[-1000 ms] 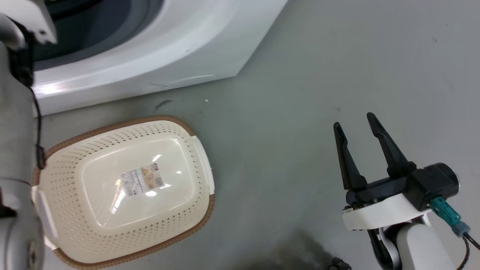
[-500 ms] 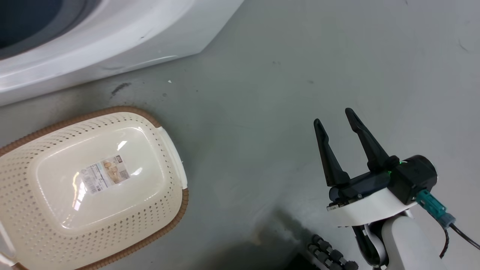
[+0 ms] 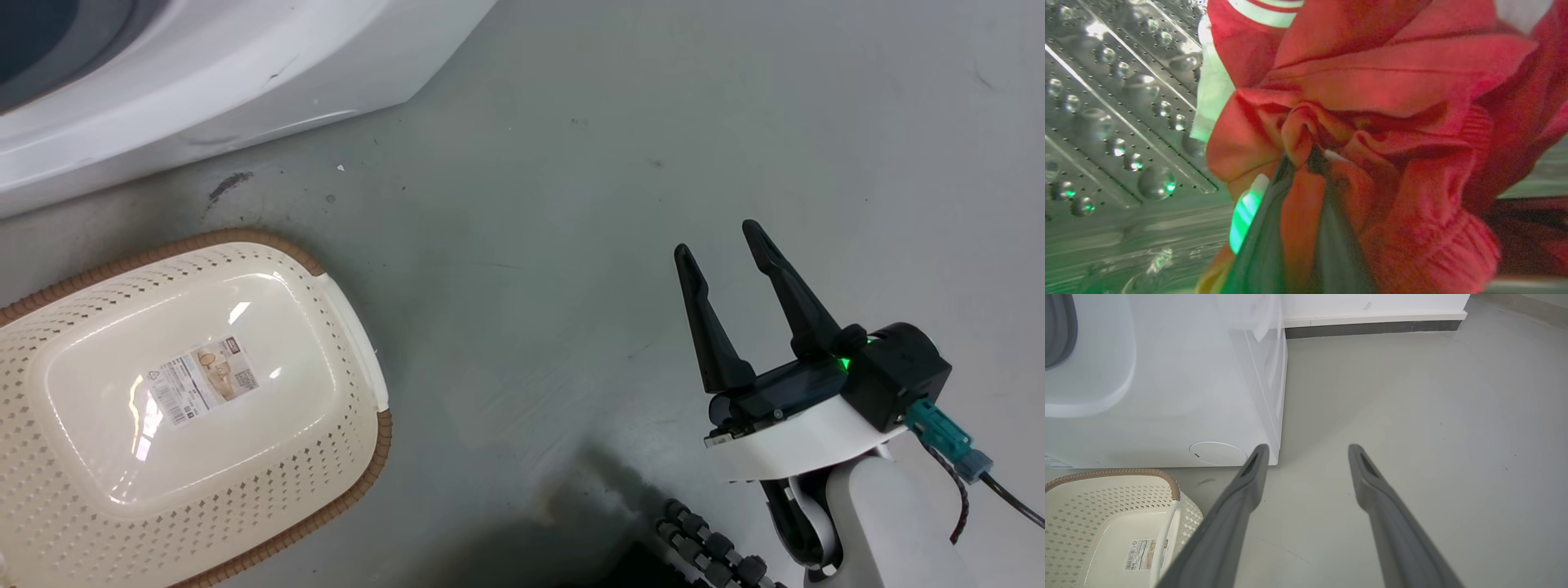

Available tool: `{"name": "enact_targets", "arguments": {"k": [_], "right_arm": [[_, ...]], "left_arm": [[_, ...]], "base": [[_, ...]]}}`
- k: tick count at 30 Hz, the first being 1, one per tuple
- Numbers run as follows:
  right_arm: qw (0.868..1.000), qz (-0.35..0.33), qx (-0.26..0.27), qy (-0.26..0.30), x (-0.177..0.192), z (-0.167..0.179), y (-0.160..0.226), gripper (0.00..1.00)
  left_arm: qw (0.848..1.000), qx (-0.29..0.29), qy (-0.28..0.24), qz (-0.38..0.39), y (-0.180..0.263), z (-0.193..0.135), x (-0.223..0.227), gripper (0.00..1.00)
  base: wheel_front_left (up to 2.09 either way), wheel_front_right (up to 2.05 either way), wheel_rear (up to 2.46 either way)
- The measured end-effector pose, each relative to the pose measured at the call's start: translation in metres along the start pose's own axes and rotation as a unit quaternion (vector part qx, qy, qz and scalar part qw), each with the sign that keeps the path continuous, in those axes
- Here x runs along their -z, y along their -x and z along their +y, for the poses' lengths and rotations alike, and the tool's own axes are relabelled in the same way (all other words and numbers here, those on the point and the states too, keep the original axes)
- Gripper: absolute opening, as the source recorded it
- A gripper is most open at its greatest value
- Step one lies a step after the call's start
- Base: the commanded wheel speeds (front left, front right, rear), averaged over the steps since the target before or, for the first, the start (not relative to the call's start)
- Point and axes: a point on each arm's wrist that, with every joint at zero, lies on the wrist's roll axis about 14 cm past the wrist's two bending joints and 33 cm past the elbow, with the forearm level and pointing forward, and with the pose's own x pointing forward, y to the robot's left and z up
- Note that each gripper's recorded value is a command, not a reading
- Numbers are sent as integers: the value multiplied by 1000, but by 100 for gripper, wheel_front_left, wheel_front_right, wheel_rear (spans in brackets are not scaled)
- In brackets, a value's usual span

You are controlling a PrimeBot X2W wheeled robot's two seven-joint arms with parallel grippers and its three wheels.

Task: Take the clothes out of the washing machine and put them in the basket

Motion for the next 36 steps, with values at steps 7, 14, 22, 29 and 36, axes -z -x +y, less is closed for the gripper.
{"name": "enact_targets", "arguments": {"k": [7,14,22,29,36], "right_arm": [[1000,-17,3,0,-12,-2,2,100],[999,-54,2,7,-37,-2,5,100],[996,-88,-5,6,-61,4,19,100],[994,-110,1,1,-79,3,42,100],[991,-132,3,0,-97,4,68,100]], "left_arm": [[995,-25,11,-93,20,10,-24,0],[978,-41,11,-206,59,22,-45,0],[958,-41,39,-281,109,27,-47,0],[948,-43,67,-308,154,30,-31,0],[940,-37,88,-327,202,28,-20,0]], "base": [[0,0,0],[0,0,0],[0,0,0],[0,0,0],[0,0,0]]}}
